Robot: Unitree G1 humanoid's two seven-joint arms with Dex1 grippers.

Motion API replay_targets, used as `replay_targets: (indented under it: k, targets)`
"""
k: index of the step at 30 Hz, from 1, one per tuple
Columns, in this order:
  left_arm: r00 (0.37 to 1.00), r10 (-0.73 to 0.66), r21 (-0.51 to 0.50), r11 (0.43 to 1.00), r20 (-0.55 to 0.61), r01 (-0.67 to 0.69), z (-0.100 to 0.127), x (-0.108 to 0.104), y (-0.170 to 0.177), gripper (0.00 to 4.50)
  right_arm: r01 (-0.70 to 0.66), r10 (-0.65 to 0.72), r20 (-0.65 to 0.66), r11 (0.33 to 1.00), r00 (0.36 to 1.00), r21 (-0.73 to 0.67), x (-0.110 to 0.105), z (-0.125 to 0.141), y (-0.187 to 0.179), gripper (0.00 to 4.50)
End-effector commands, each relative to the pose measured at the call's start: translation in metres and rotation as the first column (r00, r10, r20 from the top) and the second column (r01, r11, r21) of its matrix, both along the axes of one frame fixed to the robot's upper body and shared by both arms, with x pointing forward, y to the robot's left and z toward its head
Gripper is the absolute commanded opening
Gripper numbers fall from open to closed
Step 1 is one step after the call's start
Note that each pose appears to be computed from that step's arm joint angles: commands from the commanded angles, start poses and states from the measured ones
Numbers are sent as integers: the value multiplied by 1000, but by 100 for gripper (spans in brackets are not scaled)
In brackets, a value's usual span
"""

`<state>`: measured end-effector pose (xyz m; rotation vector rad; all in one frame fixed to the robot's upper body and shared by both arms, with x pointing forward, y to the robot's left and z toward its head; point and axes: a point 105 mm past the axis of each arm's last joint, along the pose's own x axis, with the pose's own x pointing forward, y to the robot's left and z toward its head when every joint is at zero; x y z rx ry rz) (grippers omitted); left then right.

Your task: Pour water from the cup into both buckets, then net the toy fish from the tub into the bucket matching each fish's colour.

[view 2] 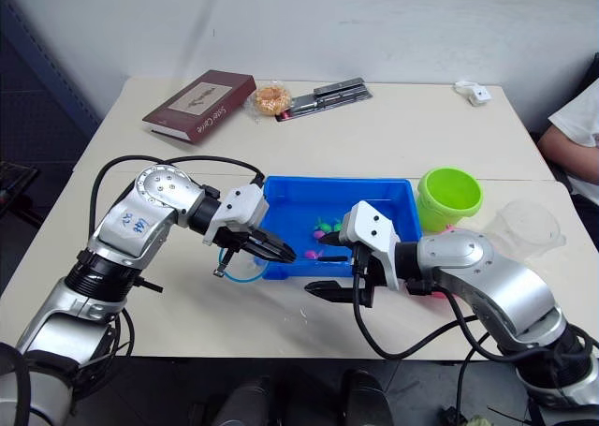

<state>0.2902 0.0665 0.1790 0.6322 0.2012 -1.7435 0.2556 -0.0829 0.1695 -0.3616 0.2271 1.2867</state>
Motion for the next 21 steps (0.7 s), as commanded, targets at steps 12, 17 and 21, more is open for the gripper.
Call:
replay_targets:
  k: [12,17,21]
  targets:
    - [1000,0,-2,1000,-5,0,2,-9,-1,0,-49,48,15,997,999,59,-2,10,11,9]
    - [1000,-9,-110,994,1,9,15,-9,-3,71,-73,73,0,995,997,67,-6,10,12,0]
    - [1000,0,-386,923,-8,-3,67,-5,5,227,-80,81,-5,994,997,70,-12,12,8,0]
